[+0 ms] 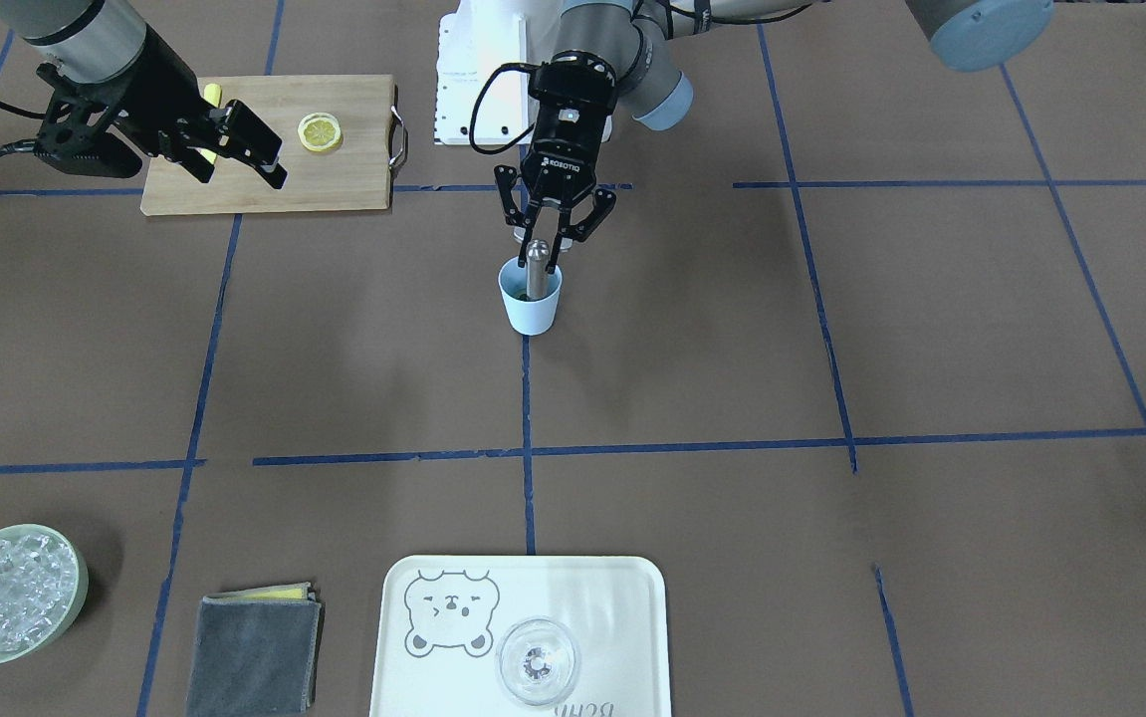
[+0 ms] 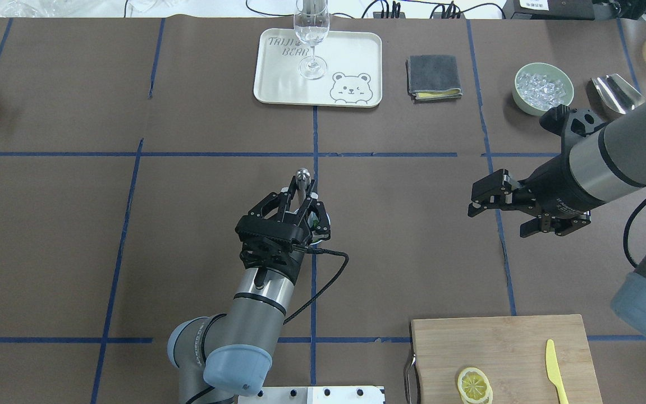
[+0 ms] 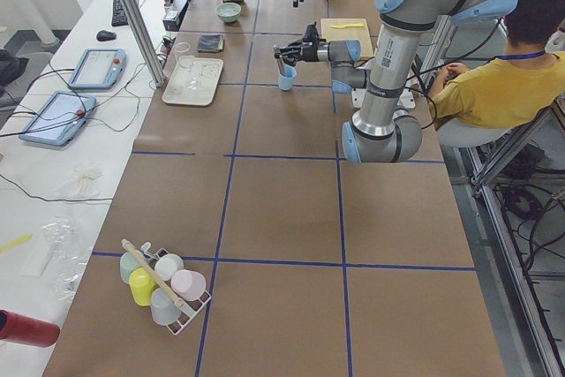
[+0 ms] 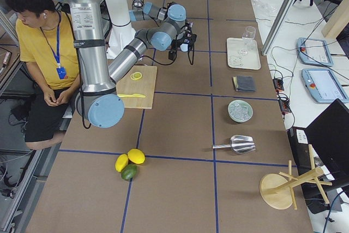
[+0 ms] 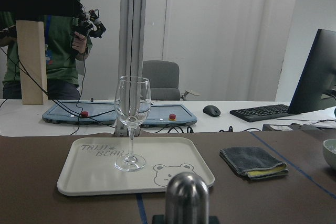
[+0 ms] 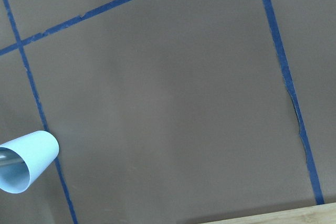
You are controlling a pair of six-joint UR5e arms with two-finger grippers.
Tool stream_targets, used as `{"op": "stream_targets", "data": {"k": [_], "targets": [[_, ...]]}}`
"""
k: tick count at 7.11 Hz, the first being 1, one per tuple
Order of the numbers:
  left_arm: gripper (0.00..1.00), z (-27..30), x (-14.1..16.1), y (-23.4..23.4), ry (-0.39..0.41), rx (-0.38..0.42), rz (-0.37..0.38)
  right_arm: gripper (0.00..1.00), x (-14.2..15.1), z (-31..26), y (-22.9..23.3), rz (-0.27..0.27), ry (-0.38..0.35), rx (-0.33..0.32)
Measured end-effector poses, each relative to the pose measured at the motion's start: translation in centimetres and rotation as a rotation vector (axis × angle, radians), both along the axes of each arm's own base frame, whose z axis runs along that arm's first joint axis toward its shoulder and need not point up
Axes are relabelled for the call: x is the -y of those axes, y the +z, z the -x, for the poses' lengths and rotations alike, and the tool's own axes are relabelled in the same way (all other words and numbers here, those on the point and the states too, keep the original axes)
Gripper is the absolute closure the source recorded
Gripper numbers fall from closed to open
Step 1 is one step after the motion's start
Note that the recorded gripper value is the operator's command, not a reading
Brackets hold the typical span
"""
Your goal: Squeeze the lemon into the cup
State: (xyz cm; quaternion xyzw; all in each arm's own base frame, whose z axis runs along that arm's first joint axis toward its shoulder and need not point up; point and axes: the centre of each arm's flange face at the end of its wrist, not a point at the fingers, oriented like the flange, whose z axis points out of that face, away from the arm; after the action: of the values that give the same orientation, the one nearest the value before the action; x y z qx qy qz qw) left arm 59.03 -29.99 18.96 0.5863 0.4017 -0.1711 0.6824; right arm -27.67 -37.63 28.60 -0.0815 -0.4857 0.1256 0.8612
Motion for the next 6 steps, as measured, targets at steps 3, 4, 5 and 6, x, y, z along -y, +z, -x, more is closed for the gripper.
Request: {"op": "stream_targets", "data": {"k": [3,4,5,6], "targets": [[1.0,4.6,0.1,-4.9,-0.005,-0.032,-0.058,0.0,0.0,0.0,-0.2,-0.002,0.0,0.002],[1.0,7.0,0.5,-7.1,-0.018,-0.054,-0.081,0.0,0.0,0.0,-0.2,-0.003,0.0,0.003],[1.0,9.3,0.9,-9.2,-0.007,-0.081,-0.108,0.0,0.0,0.0,-0.2,-0.003,0.0,0.003],[1.0,11.1,1.4,-10.4,0.022,-0.102,-0.134,0.0,0.0,-0.1,-0.2,-0.004,0.001,0.004]]}}
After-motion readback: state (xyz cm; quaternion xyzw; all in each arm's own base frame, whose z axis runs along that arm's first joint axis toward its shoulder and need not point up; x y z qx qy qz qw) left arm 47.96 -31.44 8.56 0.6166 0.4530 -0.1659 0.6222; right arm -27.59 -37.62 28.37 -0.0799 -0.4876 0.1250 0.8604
